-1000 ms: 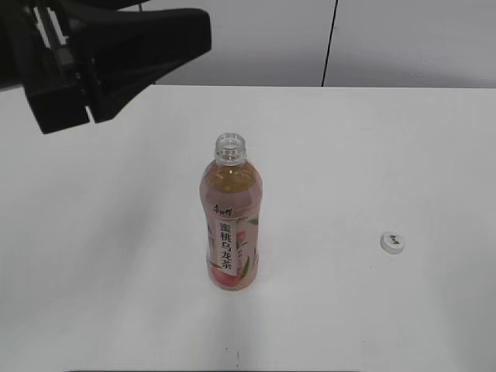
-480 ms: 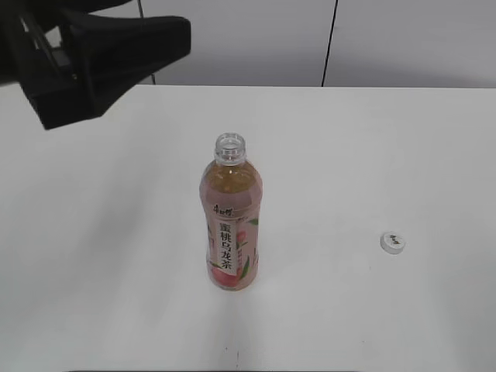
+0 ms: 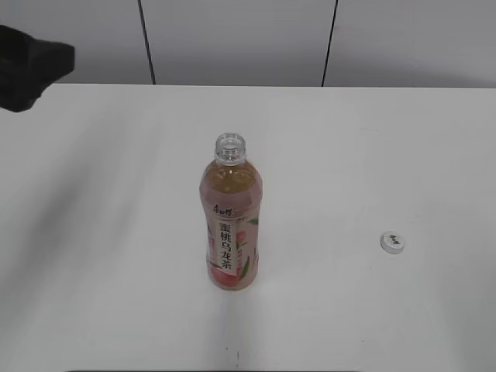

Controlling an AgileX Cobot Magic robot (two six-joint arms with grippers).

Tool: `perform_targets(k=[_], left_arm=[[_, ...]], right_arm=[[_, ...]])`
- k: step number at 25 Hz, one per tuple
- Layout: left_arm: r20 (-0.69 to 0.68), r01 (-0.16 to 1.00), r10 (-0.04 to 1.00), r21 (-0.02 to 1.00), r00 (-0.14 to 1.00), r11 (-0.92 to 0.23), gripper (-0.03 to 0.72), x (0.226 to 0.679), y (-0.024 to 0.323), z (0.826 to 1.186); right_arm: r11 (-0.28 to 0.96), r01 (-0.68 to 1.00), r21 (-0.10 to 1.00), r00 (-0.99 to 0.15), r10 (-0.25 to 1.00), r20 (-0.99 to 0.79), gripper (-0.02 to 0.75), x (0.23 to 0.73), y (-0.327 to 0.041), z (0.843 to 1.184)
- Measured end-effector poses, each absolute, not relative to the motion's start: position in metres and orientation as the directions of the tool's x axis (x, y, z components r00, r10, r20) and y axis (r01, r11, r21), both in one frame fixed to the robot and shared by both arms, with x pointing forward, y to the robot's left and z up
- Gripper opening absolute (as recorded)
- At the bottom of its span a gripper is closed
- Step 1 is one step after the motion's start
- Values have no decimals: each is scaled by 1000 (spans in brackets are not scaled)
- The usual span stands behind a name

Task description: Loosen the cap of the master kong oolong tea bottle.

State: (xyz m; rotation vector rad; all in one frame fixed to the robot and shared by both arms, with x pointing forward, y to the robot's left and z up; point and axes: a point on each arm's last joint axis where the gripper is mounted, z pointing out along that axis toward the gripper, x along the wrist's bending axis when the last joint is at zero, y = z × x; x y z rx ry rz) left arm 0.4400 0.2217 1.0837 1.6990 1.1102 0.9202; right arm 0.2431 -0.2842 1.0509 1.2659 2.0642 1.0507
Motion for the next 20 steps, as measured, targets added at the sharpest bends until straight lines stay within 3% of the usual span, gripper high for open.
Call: perform_targets(k=[3,7,12,20], left_arm=[[57,401,978,906,202,-136,587,438,233,1077],[43,509,988,853,146,-112,572,425,242,1073],[30,592,986,797,165,-123,539,388,256,1080],[-20,572,957,806,289,-155,512,298,284,1095]], right_arm=[[271,512,815,-445,895,-18,524,243,-284,1051],[271,512,815,-445,895,-18,524,243,-284,1051],[271,512,815,-445,895,-18,524,243,-284,1051],[271,512,815,-444,896,-19,524,243,-284,1051]])
